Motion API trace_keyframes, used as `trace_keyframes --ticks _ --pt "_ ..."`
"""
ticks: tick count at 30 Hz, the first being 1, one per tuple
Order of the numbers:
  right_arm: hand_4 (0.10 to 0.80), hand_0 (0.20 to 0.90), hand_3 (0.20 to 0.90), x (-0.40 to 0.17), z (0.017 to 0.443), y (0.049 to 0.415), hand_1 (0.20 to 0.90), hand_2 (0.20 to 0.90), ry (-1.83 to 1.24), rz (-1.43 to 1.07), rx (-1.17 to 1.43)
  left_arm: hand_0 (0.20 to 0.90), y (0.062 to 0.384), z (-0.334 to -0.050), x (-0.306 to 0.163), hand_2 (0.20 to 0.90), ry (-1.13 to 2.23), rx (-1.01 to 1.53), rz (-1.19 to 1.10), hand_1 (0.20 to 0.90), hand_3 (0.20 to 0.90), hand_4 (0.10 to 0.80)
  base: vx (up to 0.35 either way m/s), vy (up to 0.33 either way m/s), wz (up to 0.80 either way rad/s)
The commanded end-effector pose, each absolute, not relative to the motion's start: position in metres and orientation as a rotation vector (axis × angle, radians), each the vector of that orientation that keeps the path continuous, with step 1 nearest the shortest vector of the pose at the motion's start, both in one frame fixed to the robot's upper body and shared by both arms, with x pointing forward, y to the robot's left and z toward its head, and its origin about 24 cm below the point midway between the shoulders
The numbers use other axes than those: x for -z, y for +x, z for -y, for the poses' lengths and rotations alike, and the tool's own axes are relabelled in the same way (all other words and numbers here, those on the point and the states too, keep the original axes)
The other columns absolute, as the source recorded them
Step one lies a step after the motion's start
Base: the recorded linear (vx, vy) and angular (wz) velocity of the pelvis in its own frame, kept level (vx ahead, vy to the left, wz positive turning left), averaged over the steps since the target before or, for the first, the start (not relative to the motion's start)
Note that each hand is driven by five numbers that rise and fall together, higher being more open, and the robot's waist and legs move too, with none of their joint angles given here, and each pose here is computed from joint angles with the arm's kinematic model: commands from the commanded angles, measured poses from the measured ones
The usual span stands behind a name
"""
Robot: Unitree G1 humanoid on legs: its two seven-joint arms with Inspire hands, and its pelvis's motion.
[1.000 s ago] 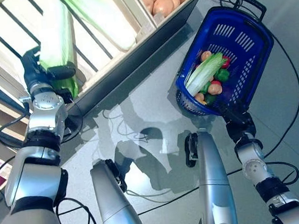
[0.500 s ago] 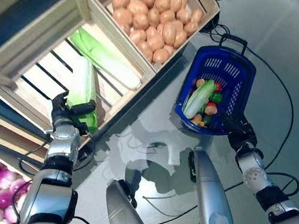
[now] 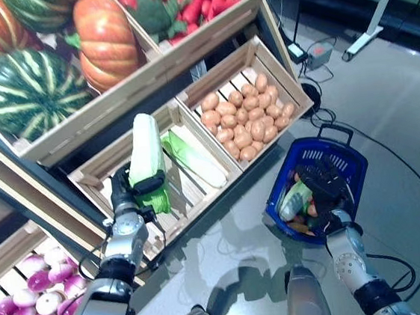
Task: Put vegetables into the basket
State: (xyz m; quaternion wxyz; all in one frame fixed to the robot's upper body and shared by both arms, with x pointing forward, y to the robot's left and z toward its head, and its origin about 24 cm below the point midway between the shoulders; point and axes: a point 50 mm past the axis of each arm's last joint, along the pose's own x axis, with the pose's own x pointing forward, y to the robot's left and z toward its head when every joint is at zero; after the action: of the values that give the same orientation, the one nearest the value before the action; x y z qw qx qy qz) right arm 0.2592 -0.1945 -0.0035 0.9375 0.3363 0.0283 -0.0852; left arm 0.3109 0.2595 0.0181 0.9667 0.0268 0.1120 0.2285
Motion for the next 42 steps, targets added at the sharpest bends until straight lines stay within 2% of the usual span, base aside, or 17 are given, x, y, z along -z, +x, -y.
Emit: trace_keyframes --ticks 1,6,16,27,42 --pt "0.8 0.9 0.9 -0.022 0.172 0.264 0.9 0.9 0.735 0.131 -0.1 0.3 0.316 -0.274 -0.07 0.3 0.04 -0.45 0.116 0.3 0.3 0.4 0.107 -0.044 0.03" --pt "0.8 0.9 0.9 -0.016 0.165 0.259 0.9 0.9 0.773 0.09 -0.233 0.3 0.309 -0.247 -0.079 0.3 0.091 -0.34 0.204 0.3 0.3 0.4 0.058 -0.033 0.01" --pt "0.8 0.9 0.9 -0.057 0.156 0.277 0.9 0.9 0.757 0.2 -0.348 0.3 0.298 -0.196 -0.095 0.3 0.35 -0.122 0.339 0.3 0.3 0.4 0.031 -0.056 0.12" --pt "0.8 0.9 0.9 -0.068 0.145 0.286 0.9 0.9 0.836 0.204 -0.38 0.3 0.291 -0.167 -0.103 0.3 0.522 0.047 0.472 0.3 0.3 0.4 0.042 -0.027 0.08" --pt "0.8 0.9 0.9 -0.067 0.132 0.29 0.9 0.9 0.896 0.16 -0.414 0.3 0.28 -0.147 -0.114 0.3 0.615 0.143 0.639 0.3 0.3 0.4 0.0 0.0 0.0"
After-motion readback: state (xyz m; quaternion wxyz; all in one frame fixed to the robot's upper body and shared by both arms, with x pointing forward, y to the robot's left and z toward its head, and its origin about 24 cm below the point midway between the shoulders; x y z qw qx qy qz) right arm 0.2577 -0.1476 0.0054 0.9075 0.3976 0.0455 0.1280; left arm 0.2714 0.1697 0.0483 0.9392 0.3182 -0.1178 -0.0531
